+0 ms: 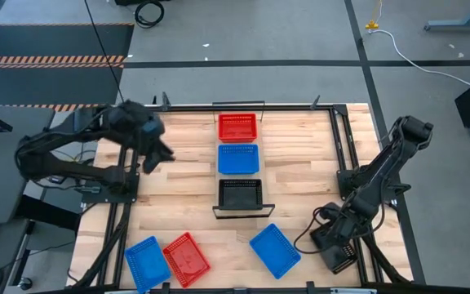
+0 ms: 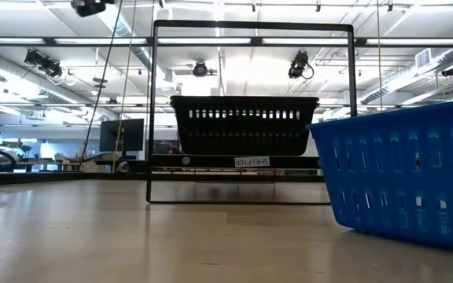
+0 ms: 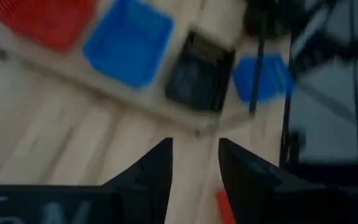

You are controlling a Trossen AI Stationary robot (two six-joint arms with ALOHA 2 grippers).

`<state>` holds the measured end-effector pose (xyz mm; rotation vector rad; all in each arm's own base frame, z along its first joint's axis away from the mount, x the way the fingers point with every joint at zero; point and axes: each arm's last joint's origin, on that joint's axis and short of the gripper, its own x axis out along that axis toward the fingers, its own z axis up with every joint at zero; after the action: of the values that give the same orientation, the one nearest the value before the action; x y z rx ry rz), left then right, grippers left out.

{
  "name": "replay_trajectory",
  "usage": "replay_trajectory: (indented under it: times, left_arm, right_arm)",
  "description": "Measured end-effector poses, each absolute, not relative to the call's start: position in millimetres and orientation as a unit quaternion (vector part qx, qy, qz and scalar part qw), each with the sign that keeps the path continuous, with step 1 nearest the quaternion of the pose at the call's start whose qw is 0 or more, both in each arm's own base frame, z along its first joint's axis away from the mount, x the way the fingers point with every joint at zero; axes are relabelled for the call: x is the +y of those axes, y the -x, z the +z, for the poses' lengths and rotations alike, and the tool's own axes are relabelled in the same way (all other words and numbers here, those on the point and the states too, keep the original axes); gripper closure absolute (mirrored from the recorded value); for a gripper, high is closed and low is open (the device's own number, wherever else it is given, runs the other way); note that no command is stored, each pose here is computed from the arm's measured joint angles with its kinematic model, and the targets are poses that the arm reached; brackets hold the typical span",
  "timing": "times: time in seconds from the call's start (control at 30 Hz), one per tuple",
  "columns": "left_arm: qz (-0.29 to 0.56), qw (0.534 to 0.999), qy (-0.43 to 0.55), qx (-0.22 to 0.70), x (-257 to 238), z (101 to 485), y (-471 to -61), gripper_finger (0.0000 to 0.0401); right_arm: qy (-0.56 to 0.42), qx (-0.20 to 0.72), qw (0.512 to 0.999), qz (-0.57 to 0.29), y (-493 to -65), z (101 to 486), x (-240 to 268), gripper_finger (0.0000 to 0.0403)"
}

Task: Stack baskets on shelf by color
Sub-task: Stack the black bin on the black bins on the shelf

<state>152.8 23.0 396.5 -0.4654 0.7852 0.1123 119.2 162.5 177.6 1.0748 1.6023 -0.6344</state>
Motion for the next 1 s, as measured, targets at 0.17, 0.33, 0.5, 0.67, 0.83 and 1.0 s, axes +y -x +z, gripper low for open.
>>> replay_trajectory:
  times: [0.17, 0.33, 0.5, 0.67, 0.83, 1.0]
  left_arm:
    - [0.000, 0.866, 0.196, 0.460, -7, 388, -141, 0.0268]
    - [-0.022, 0.863, 0.191, 0.468, -35, 387, -144, 0.0269]
    - [-0.083, 0.841, 0.143, 0.516, -75, 375, -157, 0.0269]
    - [-0.128, 0.806, 0.078, 0.573, -119, 354, -170, 0.0269]
    - [-0.123, 0.803, 0.065, 0.580, -142, 342, -177, 0.0269]
    - [-0.088, 0.824, 0.083, 0.554, -144, 344, -180, 0.0268]
  right_arm:
    - [-0.430, 0.676, 0.544, -0.248, -112, 176, 158, 0.0174]
    - [-0.439, 0.668, 0.557, -0.225, -110, 182, 158, 0.0174]
    - [-0.438, 0.655, 0.575, -0.222, -107, 185, 156, 0.0174]
    - [-0.441, 0.665, 0.566, -0.208, -103, 188, 158, 0.0174]
    - [-0.465, 0.660, 0.555, -0.203, -98, 196, 160, 0.0174]
    - [-0.513, 0.626, 0.557, -0.185, -103, 207, 165, 0.0175]
